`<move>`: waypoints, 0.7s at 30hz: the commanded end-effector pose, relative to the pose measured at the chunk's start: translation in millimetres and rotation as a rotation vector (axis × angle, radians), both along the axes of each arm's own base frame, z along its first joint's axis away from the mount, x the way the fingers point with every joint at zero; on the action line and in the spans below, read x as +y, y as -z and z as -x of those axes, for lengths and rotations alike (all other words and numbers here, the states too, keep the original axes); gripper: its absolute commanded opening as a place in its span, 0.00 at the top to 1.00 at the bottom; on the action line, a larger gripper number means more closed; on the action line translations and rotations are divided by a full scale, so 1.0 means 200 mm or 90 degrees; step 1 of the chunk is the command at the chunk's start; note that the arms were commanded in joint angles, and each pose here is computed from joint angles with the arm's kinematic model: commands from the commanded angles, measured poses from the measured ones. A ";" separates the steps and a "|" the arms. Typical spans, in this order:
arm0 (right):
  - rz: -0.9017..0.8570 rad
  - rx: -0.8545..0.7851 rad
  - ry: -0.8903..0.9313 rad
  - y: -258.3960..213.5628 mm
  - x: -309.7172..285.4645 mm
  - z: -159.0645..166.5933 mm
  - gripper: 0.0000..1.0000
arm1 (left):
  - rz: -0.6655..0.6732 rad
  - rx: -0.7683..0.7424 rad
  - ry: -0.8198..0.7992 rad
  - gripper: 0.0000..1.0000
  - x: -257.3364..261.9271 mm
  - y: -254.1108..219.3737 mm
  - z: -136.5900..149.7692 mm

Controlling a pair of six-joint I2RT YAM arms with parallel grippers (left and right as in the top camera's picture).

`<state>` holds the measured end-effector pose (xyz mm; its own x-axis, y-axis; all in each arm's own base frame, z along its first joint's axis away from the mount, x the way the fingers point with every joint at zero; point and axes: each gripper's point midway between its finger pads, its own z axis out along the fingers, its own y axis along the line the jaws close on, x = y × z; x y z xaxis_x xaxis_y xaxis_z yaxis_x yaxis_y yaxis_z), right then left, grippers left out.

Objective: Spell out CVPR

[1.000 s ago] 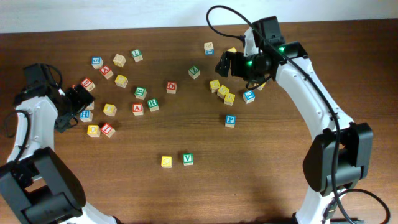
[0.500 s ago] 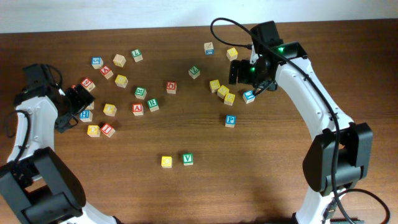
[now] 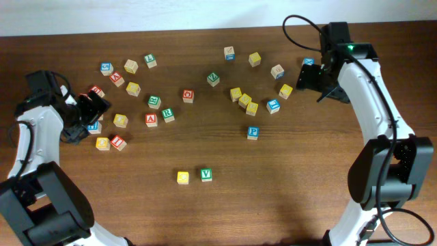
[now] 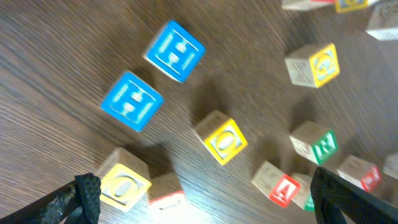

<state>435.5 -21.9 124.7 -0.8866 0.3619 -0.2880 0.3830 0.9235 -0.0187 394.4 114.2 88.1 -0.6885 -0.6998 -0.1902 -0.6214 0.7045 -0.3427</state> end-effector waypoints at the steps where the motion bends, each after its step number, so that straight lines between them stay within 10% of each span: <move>1: 0.009 -0.013 0.009 -0.04 -0.03 0.00 0.02 | 0.048 -0.008 0.007 0.01 -0.06 0.01 -0.01; 15: 0.009 -0.013 0.009 -0.04 -0.03 0.00 0.02 | 0.119 -0.154 0.236 0.00 -0.45 -0.29 -0.22; 21: 0.009 -0.013 0.009 -0.04 -0.03 0.00 0.02 | -0.185 -0.074 0.230 0.01 -0.37 -0.52 -0.27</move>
<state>435.3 -25.0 124.8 -0.8843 0.3668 -0.2890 0.3892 0.9209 -0.0223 444.1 20.3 186.6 -0.8516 -0.3914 -0.3486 -0.2429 0.8841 -0.3993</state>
